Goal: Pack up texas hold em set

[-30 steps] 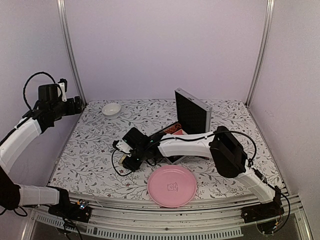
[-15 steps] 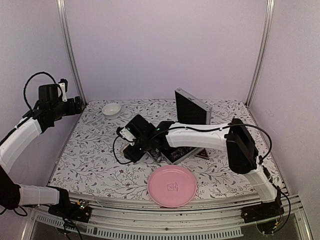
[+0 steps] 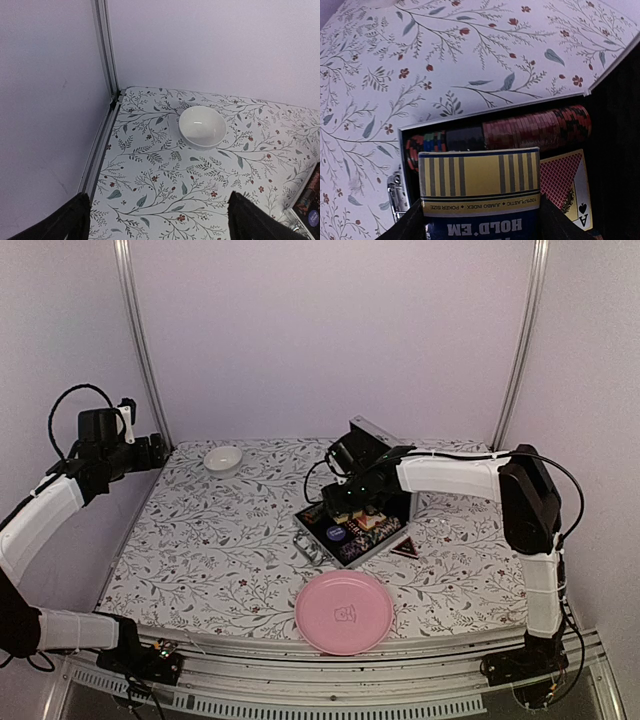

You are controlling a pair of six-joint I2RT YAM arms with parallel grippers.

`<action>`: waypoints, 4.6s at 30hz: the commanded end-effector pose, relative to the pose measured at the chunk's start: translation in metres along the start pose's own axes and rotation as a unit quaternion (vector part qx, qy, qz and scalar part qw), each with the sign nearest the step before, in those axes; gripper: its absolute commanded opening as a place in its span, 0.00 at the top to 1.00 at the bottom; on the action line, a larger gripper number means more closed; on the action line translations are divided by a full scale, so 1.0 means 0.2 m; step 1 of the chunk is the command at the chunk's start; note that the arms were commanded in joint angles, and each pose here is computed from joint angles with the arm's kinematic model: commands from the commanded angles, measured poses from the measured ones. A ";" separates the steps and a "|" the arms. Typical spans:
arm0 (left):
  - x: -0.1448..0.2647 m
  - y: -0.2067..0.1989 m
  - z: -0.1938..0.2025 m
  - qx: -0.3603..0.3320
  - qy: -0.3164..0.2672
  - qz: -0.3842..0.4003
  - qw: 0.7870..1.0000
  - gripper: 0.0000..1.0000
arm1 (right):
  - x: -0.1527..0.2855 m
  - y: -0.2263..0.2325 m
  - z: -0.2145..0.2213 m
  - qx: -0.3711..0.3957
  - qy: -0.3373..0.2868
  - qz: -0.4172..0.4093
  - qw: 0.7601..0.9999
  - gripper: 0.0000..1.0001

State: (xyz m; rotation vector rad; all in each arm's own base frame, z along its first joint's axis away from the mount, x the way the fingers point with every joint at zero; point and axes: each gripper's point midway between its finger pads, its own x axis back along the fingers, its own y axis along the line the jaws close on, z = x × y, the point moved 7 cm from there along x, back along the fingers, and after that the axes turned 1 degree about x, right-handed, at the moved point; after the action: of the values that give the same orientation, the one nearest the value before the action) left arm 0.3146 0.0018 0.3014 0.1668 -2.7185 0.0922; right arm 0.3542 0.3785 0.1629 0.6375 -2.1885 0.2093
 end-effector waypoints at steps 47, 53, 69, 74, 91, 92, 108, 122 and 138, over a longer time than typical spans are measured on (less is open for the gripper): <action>-0.04 0.01 0.03 -0.009 0.013 -0.004 1.000 0.04 | -0.25 0.05 0.29 0.044 0.073 0.000 0.996 0.52; -0.04 0.01 0.03 -0.009 0.013 -0.003 1.000 0.04 | -0.23 0.06 0.24 0.050 0.061 -0.003 0.997 0.44; -0.04 0.01 0.02 -0.008 0.012 -0.001 1.000 0.04 | -0.01 0.07 0.13 0.034 0.022 -0.025 0.999 0.21; -0.04 0.01 0.02 -0.008 0.011 -0.001 1.000 0.04 | 0.00 0.05 0.16 0.022 0.029 -0.025 0.999 0.40; -0.03 0.00 0.02 -0.007 0.011 0.005 1.000 0.04 | -0.18 -0.04 0.36 -0.026 0.095 -0.012 0.995 0.63; -0.03 0.00 0.02 -0.007 0.011 0.005 1.000 0.04 | -0.20 -0.05 0.37 -0.029 0.098 -0.011 0.995 0.63; -0.01 0.01 0.01 -0.006 0.003 0.000 1.000 0.04 | -0.12 -0.02 0.20 -0.017 0.053 -0.027 0.998 0.57; 0.07 0.05 -0.04 0.000 -0.035 -0.031 0.999 0.05 | 0.67 -0.09 0.15 0.011 -0.054 -0.032 0.998 0.22; 0.17 0.09 -0.07 0.001 -0.088 -0.053 0.995 0.03 | 0.66 -0.90 0.61 -0.241 -0.028 0.149 0.959 0.07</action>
State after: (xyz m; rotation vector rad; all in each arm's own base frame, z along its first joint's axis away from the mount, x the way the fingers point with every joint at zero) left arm 0.2851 0.0140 0.3276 0.3164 -2.8682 0.0709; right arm 0.2782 0.1508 0.1773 0.1767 -2.2330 -0.0832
